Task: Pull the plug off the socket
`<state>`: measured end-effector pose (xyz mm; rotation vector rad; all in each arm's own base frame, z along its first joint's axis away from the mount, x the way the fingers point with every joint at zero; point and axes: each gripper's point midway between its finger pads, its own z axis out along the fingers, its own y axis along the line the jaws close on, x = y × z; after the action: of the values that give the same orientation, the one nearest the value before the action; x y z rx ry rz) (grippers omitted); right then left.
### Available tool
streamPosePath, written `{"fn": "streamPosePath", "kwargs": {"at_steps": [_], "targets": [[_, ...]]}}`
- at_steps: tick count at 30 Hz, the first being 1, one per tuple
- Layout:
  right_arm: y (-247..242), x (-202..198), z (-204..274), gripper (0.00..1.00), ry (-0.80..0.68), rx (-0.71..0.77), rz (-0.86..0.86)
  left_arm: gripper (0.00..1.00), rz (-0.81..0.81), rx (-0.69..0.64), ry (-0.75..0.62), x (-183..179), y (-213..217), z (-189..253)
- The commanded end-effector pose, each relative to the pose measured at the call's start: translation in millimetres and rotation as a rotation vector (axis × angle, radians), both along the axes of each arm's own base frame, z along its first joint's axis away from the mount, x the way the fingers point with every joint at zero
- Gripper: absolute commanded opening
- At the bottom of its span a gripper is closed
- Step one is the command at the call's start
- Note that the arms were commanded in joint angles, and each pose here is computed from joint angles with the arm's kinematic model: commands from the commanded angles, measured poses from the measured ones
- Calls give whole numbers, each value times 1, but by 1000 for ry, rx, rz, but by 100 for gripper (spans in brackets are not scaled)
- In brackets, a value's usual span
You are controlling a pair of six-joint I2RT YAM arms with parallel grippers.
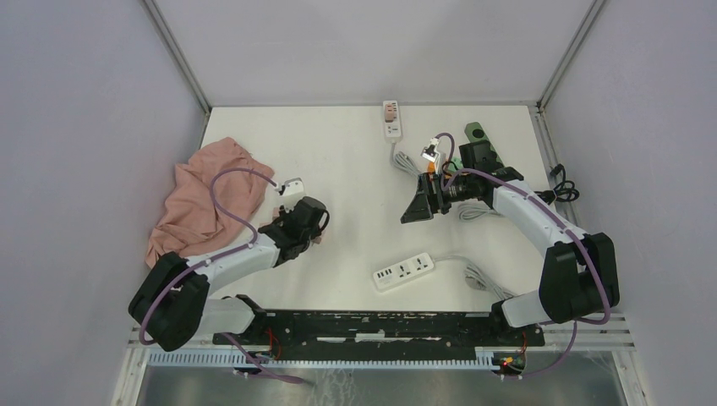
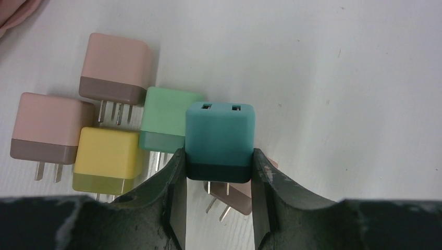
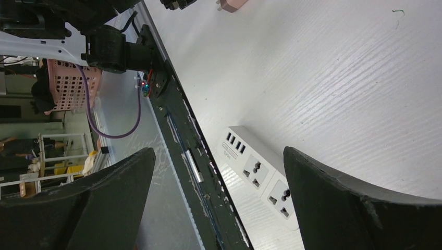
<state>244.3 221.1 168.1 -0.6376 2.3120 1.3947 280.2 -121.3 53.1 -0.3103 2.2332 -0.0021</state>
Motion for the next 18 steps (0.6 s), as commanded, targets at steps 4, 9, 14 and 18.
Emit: {"fn": "streamPosePath", "kwargs": {"at_steps": [4, 9, 14, 18], "targets": [[-1, 8, 25, 100, -123, 15, 16, 62, 24, -59, -45, 8, -5, 23], [-4, 7, 27, 100, -158, 3, 25, 86, -21, -135, -101, 4, -12, 50], [-10, 3, 31, 100, -219, -20, 64, 90, -79, -216, -152, -1, -21, 74], [-18, 0, 38, 100, -349, -48, 104, 90, -243, -312, -202, -9, -47, 96]]}}
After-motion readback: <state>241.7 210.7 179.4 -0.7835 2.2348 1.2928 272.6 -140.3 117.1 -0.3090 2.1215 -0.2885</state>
